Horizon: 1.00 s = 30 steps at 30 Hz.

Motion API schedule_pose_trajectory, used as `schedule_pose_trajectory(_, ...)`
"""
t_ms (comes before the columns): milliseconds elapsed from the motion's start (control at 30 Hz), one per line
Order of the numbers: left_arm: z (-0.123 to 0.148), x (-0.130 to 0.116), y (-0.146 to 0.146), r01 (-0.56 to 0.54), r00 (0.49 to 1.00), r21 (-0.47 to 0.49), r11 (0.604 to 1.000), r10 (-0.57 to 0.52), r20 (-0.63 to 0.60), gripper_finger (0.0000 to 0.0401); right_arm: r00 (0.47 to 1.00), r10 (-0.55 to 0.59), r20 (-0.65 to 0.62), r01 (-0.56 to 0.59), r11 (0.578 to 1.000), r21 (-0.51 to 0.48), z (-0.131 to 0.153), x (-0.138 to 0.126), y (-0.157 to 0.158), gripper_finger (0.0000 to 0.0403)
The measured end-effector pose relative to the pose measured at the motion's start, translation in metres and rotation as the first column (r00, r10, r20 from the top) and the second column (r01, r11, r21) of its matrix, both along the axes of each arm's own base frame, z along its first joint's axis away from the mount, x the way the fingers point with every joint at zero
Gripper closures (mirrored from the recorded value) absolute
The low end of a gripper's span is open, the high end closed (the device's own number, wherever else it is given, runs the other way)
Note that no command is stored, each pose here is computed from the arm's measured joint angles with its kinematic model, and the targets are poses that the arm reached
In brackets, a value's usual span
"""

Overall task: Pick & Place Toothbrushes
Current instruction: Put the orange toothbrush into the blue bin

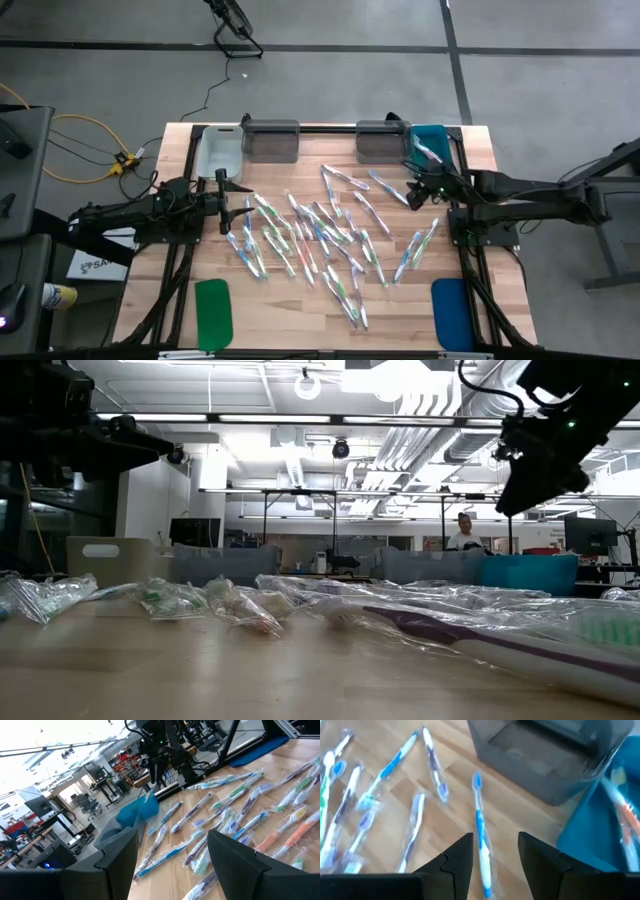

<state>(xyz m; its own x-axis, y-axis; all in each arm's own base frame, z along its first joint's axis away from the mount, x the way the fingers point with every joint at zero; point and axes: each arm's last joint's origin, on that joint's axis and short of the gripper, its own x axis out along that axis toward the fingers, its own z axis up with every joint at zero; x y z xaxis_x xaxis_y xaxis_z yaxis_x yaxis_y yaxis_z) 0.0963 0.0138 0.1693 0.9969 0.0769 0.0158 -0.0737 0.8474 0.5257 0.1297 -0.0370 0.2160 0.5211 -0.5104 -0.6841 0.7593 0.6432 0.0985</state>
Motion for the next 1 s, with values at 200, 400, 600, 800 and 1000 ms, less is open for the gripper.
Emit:
schedule_pose_trajectory(200, 0.000, 0.000, 0.000, 0.003, 1.000, -0.056, 0.998, -0.003, 0.005, 0.0169, 0.990, 0.132, 0.044, -0.128, 0.988, -0.089, -0.001, 0.008, 0.008, 0.0254)
schedule_pose_trajectory(400, 0.000, 0.000, 0.001, -0.032, 0.999, -0.089, 0.995, 0.032, 0.004, 0.0169, 0.943, 0.316, 0.105, -0.301, 0.943, -0.143, -0.011, 0.017, 0.021, 0.0254)
schedule_pose_trajectory(600, 0.011, 0.004, 0.002, -0.053, 0.996, -0.115, 0.992, 0.044, -0.084, 0.0169, 0.914, 0.370, 0.164, -0.348, 0.925, -0.152, -0.013, 0.020, 0.031, 0.0254)
schedule_pose_trajectory(800, 0.016, 0.027, 0.003, 0.038, 0.963, -0.087, 0.996, -0.060, -0.262, 0.0169, 0.905, 0.384, 0.184, -0.361, 0.921, -0.149, -0.013, 0.021, 0.035, 0.0254)
schedule_pose_trajectory(1000, 0.019, 0.067, 0.006, 0.204, 0.869, -0.051, 0.978, -0.205, -0.451, 0.0169, 0.904, 0.386, 0.184, -0.363, 0.920, -0.148, -0.013, 0.021, 0.035, 0.0254)
